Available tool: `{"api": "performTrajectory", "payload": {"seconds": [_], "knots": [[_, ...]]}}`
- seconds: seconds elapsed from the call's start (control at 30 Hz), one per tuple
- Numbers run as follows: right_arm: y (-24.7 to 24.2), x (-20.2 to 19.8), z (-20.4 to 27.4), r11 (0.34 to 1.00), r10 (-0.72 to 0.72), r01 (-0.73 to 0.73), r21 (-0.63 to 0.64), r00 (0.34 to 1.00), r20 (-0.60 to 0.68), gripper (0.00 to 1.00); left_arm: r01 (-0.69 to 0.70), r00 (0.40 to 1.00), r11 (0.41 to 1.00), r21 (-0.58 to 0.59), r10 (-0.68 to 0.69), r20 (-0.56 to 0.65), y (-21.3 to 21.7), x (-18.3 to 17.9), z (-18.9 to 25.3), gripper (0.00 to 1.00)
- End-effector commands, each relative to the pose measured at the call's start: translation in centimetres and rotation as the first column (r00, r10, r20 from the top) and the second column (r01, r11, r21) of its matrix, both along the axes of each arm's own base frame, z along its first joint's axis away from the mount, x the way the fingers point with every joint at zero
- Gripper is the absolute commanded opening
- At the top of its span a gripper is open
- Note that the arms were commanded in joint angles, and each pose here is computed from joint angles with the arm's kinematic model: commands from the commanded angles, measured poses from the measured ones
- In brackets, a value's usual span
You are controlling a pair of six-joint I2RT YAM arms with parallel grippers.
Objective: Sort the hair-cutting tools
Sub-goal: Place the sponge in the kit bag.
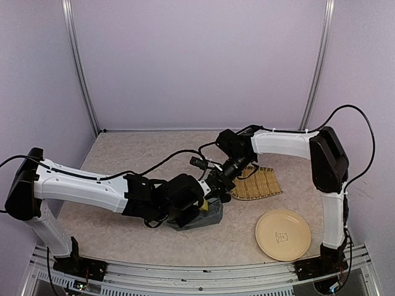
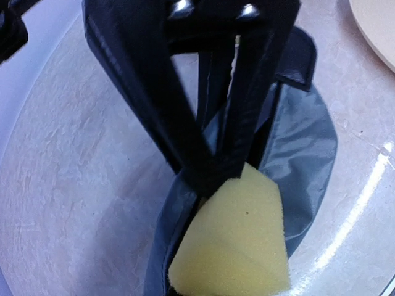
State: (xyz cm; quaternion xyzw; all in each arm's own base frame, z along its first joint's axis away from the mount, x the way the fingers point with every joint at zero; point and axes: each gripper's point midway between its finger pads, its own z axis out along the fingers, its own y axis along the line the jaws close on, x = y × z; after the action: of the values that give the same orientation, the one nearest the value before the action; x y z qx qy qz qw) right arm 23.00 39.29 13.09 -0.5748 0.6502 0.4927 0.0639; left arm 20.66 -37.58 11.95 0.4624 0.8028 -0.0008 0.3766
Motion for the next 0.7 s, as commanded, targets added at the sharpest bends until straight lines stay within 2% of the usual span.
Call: {"api": "performTrajectory", "payload": {"seconds": [0.0, 0.1, 0.2, 0.27, 0.47, 0.57, 0.67], "knots": [[-0.3, 0.9, 2.7, 1.000, -0.026, 0.026, 0.007, 0.998, 0.060, 0.25, -0.075, 0.996, 0.996, 0.044, 0.077, -0.044, 3.1, 1.4, -1.5, 0.00], [-1.4, 2.5, 3.7, 0.997, -0.075, 0.075, 0.002, 0.985, 0.153, 0.46, -0.066, 0.994, 0.997, 0.038, 0.069, -0.087, 2.9, 1.6, -2.5, 0.00], [-3.1, 3.5, 4.3, 0.993, -0.111, 0.115, -0.004, 0.968, 0.226, 0.52, -0.042, 0.993, 0.999, 0.024, 0.045, -0.109, 2.1, 1.5, -2.7, 0.00], [-4.1, 3.1, 3.9, 0.994, -0.103, 0.112, -0.017, 0.955, 0.277, 0.50, -0.025, 0.991, 1.000, 0.008, 0.025, -0.129, 1.4, 1.3, -2.7, 0.00], [-5.9, 0.3, 2.2, 0.999, -0.023, 0.041, -0.028, 0.887, 0.460, 0.36, -0.024, 0.974, 0.997, -0.077, 0.006, -0.226, 0.6, 1.5, -2.1, 0.00], [-5.3, -0.5, 1.8, 0.999, 0.014, 0.009, -0.037, 0.807, 0.590, 0.31, -0.038, 0.961, 0.991, -0.131, 0.000, -0.277, 0.7, 1.7, -1.7, 0.00], [-4.0, -1.1, 1.4, 0.999, 0.046, -0.016, -0.048, 0.688, 0.724, 0.31, -0.067, 0.934, 0.983, -0.169, 0.002, -0.356, 1.3, 2.2, -2.2, 0.00]]}}
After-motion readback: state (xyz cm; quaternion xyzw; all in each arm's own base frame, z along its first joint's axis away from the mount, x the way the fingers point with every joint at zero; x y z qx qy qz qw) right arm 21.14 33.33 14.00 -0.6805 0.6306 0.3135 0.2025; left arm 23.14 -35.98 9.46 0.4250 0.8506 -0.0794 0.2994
